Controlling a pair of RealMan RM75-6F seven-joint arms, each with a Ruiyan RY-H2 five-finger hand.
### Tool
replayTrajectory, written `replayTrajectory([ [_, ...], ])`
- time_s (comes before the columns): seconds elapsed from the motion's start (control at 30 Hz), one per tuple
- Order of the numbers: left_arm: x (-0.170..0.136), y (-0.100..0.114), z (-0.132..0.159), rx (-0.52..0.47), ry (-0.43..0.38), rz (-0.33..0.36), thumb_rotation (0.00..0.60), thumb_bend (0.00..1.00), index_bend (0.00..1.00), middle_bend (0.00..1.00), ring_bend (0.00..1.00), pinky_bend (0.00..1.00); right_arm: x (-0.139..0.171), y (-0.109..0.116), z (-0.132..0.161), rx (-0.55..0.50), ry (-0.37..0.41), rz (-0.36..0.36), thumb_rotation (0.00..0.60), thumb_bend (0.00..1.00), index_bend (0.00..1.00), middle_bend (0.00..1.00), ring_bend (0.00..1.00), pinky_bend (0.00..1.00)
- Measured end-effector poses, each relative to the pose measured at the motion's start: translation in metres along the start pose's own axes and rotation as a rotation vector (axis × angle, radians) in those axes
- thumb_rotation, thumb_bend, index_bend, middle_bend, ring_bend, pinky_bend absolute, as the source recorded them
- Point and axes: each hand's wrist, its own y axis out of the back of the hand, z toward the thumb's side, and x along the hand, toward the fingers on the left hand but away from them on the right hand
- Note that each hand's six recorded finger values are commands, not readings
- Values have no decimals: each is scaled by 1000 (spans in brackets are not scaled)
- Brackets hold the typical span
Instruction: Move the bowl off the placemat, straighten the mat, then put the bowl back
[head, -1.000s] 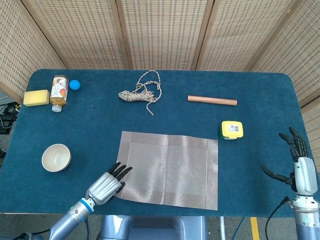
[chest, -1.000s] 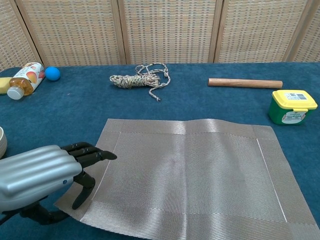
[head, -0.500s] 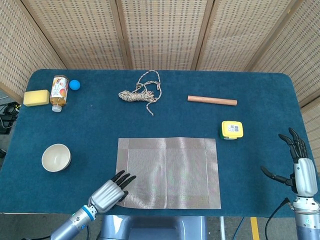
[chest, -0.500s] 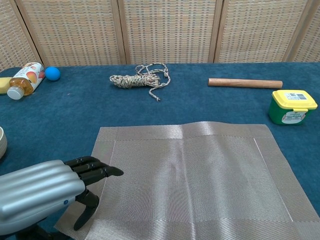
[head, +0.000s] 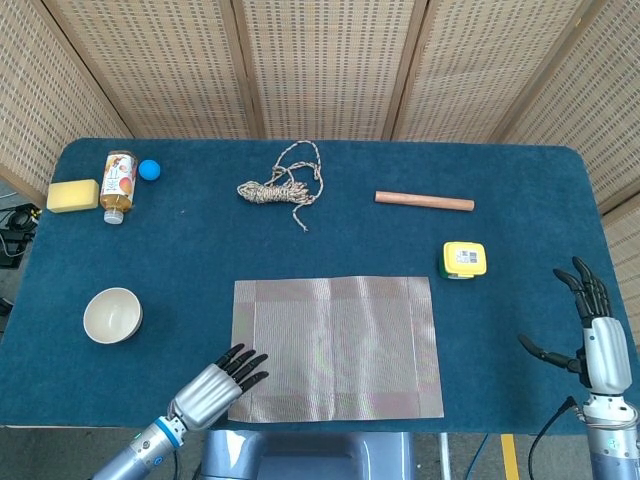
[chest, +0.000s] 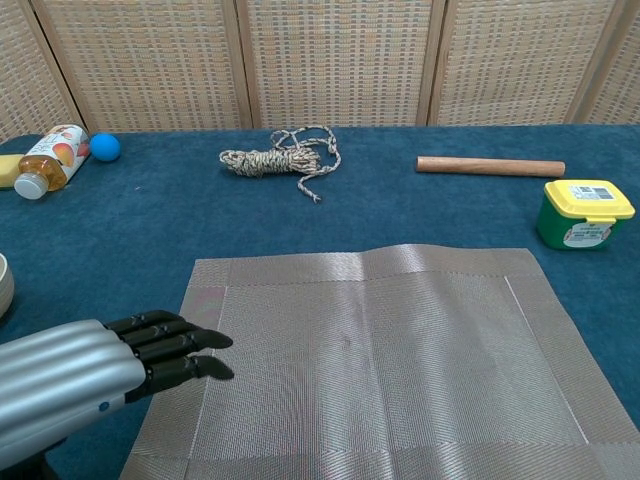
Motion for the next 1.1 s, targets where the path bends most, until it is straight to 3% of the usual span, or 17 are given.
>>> replayTrajectory([
  [0.17, -13, 7, -6, -48, 3, 36, 600, 34, 26, 0, 0, 0, 2, -3, 2, 4, 6, 7, 600, 235, 164, 0, 0, 0],
  [0.3, -30, 20, -17, -56, 18, 105, 600, 44, 71, 0, 0, 0, 4, -4, 5, 4, 15, 12, 600, 235, 163, 0, 0, 0],
  [0.53, -69, 40, -73, -55, 193, 239, 600, 58, 226, 0, 0, 0, 9, -8, 10, 9, 31, 26, 600, 235, 163, 0, 0, 0],
  [0.73, -95, 36, -128, -39, 357, 257, 600, 71, 340, 0, 0, 0, 12, -12, 14, 14, 41, 40, 600, 235, 163, 0, 0, 0],
  [0.87, -109, 29, -161, -14, 450, 260, 600, 153, 392, 0, 0, 0, 14, -14, 15, 17, 45, 45, 600, 235, 163, 0, 0, 0],
  [1.1, -118, 8, -203, -39, 566, 221, 600, 212, 408, 0, 0, 0, 14, -14, 15, 17, 44, 48, 600, 235, 162, 0, 0, 0],
])
